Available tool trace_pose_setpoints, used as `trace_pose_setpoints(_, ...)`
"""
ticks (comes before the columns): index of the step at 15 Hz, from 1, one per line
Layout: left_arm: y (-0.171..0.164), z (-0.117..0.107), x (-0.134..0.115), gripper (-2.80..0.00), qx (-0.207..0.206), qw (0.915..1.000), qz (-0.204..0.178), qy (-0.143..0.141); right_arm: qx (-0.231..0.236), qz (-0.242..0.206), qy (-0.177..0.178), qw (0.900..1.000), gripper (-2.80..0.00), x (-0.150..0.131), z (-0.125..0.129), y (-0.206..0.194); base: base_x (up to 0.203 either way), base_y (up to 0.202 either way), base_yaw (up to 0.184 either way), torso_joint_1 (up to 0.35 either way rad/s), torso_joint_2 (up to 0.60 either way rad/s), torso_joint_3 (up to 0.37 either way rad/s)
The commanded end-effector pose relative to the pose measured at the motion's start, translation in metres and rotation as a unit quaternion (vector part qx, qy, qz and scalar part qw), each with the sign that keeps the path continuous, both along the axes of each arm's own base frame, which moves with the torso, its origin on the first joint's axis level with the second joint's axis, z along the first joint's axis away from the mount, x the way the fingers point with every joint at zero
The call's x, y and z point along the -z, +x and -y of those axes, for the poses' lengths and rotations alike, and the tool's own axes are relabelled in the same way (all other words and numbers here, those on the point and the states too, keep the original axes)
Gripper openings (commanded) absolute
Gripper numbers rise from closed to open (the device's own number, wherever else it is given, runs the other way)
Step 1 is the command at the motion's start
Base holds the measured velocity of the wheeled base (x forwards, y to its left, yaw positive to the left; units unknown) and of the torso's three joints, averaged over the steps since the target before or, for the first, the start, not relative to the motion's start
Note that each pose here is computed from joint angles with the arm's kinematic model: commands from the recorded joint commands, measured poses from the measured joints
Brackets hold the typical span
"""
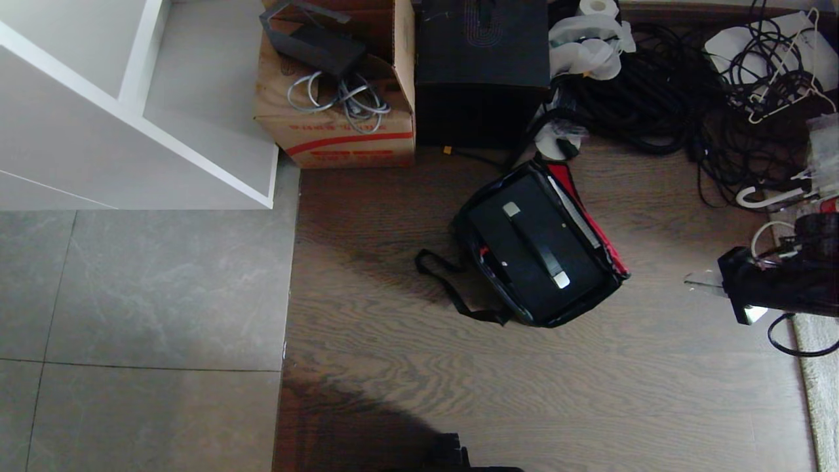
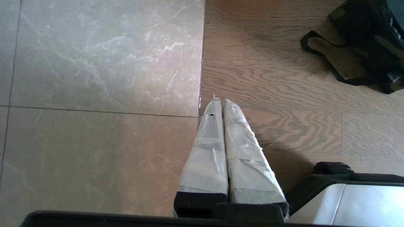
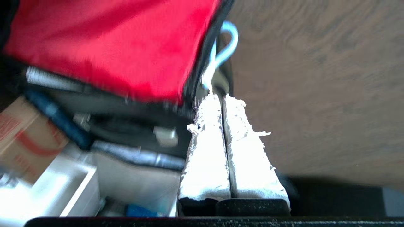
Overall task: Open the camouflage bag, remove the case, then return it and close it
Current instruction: Close the top of the storage box
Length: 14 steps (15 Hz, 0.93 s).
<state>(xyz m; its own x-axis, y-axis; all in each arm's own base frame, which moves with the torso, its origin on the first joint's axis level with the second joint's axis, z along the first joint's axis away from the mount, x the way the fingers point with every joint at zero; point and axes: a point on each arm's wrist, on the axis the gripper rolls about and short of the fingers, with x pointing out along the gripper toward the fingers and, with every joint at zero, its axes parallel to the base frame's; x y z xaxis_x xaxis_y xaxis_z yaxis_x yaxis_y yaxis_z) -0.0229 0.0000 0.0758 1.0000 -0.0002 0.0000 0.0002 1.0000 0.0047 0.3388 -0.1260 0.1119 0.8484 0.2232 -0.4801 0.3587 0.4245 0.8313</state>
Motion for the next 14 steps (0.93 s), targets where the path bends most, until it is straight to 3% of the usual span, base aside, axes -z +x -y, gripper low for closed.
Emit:
trace_pose_setpoints(1,0.000,0.000,0.000,-2.80,0.000,1.0000,0.000,0.000,0.010,-0.020,-0.012,1.000,-2.80,0.013,-0.008,0.013,0.000,0.000,0.000,0.000,0.00,0.000)
trace_pose_setpoints(5,0.000,0.000,0.000,-2.80,0.000,1.0000,0.000,0.000,0.029,-0.044,-0.041,0.998,-2.80,0.040,-0.012,0.037,0.000,0.000,0.000,0.000,0.00,0.000)
trace_pose_setpoints(6,0.000,0.000,0.000,-2.80,0.000,1.0000,0.000,0.000,0.040,-0.055,-0.051,0.996,0.00,0.051,-0.012,0.047,0.000,0.000,0.000,0.000,0.00,0.000)
trace_pose_setpoints(11,0.000,0.000,0.000,-2.80,0.000,1.0000,0.000,0.000,0.045,-0.040,-0.060,0.996,0.00,0.071,-0.008,0.087,0.000,0.000,0.000,0.000,0.00,0.000)
trace_pose_setpoints(14,0.000,0.000,0.000,-2.80,0.000,1.0000,0.000,0.000,0.055,-0.026,-0.024,0.998,0.00,0.067,-0.019,0.101,0.000,0.000,0.000,0.000,0.00,0.000)
